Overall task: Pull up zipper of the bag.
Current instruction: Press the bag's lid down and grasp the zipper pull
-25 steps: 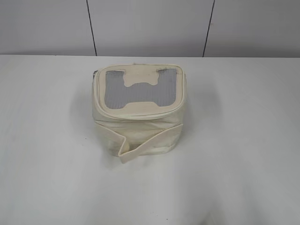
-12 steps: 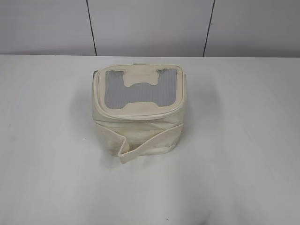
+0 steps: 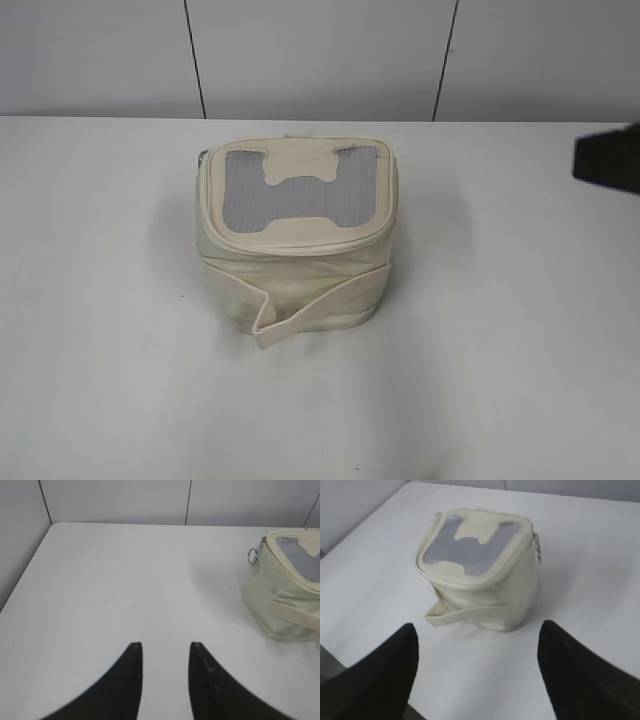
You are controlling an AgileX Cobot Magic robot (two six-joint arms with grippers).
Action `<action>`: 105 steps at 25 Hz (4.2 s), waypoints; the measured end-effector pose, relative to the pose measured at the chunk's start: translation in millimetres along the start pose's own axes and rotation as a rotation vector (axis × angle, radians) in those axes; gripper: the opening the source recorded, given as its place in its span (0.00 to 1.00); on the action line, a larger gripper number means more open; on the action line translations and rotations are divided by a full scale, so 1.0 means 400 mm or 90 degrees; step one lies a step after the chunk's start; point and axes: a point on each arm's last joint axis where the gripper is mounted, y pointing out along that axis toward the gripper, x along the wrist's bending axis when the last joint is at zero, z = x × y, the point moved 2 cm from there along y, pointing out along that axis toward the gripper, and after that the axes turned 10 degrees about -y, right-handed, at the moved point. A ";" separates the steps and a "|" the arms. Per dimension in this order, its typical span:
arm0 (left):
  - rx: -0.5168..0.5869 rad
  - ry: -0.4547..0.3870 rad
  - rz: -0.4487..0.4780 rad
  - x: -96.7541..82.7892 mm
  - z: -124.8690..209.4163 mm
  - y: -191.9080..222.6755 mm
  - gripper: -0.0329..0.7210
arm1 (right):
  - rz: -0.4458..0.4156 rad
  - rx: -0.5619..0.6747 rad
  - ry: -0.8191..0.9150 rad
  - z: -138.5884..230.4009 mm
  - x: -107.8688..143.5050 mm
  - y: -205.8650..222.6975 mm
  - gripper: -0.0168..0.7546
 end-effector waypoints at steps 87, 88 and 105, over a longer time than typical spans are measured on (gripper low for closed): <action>0.231 0.412 0.426 -0.235 -0.039 0.968 0.55 | -0.407 0.260 -0.207 -0.113 -0.058 0.918 0.08; 0.231 0.413 0.426 -0.235 -0.039 0.968 0.55 | -0.407 0.260 -0.207 -0.113 -0.058 0.918 0.08; 0.212 0.371 0.388 -0.253 -0.047 0.977 0.55 | -0.408 0.260 -0.206 -0.113 -0.058 0.918 0.08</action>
